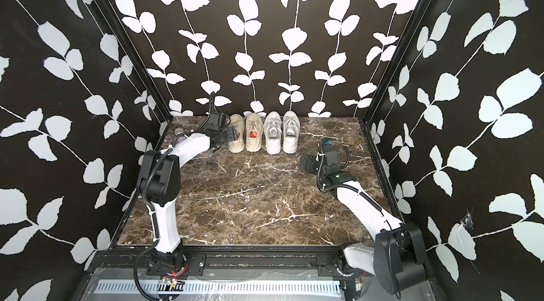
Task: Remove the insole from the shoe
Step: Move the shoe to the center of the board, then untie the shoelace on the shoe.
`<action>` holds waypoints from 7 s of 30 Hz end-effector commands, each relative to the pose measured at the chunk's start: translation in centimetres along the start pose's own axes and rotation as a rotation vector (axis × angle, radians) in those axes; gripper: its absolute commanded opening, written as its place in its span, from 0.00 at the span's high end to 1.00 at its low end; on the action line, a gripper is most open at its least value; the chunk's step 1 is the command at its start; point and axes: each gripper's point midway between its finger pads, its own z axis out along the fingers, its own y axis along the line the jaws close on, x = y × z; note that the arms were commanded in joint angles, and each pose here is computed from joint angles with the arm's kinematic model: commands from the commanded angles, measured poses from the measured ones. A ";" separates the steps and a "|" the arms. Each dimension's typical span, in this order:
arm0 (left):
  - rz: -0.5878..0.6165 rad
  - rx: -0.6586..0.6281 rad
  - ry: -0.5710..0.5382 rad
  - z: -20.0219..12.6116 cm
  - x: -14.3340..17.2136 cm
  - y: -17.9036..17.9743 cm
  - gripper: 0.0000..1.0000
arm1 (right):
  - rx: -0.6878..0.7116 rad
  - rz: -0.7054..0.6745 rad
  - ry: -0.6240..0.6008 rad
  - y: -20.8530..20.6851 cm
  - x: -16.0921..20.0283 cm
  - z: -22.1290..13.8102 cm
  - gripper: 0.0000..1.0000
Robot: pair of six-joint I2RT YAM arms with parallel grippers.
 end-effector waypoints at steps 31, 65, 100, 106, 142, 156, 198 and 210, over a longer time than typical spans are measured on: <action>-0.049 0.046 0.055 -5.2 2.0 1.2 1.00 | -0.009 -0.063 0.243 1.9 5.2 1.0 0.01; 0.033 0.493 0.177 -19.2 22.8 -14.9 0.75 | -0.188 -0.079 0.313 11.6 11.2 -0.7 0.16; 0.265 0.516 0.062 -18.4 25.6 -11.5 0.44 | -0.298 -0.218 0.360 18.2 13.5 -0.5 0.63; 0.266 0.499 0.052 -17.9 25.3 -11.6 0.50 | -0.276 -0.230 0.367 18.2 13.5 0.0 0.78; 0.214 0.468 0.082 -17.2 25.1 -11.4 0.66 | -0.203 -0.270 0.416 18.1 14.2 1.7 0.95; 0.124 0.482 0.056 -16.3 22.9 -12.3 0.66 | -0.234 -0.277 0.405 18.2 13.7 0.6 1.00; 0.010 0.345 0.069 -14.4 23.1 -8.1 1.00 | 0.051 -0.205 0.176 8.1 8.2 -3.1 1.00; 0.011 0.344 0.069 -14.4 23.1 -8.1 1.00 | 0.194 -0.147 0.109 2.6 5.6 -4.8 1.00</action>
